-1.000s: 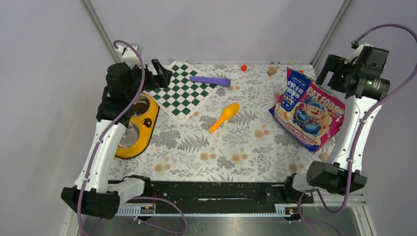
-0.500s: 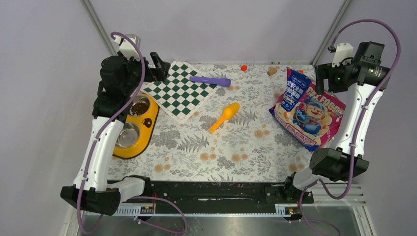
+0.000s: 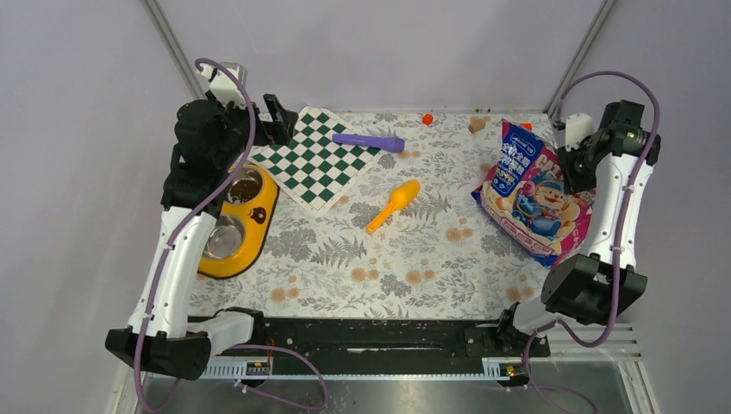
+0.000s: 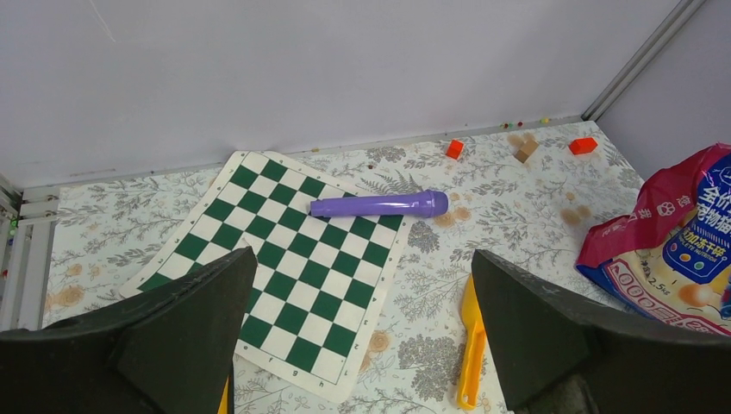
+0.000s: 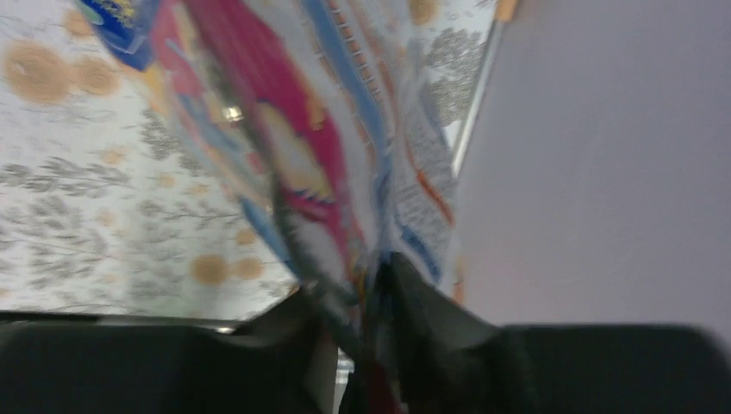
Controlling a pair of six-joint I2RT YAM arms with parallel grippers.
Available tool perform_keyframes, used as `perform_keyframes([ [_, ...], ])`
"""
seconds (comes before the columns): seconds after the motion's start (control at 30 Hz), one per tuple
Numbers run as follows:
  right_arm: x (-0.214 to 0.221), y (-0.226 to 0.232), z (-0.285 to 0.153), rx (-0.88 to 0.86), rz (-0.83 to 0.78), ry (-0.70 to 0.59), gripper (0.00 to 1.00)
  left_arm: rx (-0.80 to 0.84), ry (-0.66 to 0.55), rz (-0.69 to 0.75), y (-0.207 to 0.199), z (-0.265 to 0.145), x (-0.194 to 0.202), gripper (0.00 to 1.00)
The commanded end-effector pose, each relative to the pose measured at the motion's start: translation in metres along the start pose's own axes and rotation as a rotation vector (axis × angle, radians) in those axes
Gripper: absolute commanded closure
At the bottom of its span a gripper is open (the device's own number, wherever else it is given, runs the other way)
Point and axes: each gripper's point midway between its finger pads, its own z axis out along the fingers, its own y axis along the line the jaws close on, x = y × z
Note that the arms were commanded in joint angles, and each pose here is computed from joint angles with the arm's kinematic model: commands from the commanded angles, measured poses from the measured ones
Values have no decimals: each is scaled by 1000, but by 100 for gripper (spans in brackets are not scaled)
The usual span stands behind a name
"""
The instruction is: Serve the pet food
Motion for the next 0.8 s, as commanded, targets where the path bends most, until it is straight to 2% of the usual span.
perform_keyframes([
  [0.0, 10, -16, -12, 128, 5, 9, 81, 4, -43, 22, -2, -9, -10, 1],
  [0.13, 10, -28, -22, 216, -13, -3, 86, 10, -45, 7, -4, -6, -11, 1],
  [0.27, -12, -13, -24, 139, 40, -127, 100, 14, -43, 6, -5, -5, -9, 1],
  [0.53, -100, 44, -59, -102, 240, -409, 100, -2, -41, 12, -2, -6, -7, 1],
  [0.77, -136, 104, -83, -214, 368, -437, 100, -12, -46, 14, -1, -10, -7, 1],
])
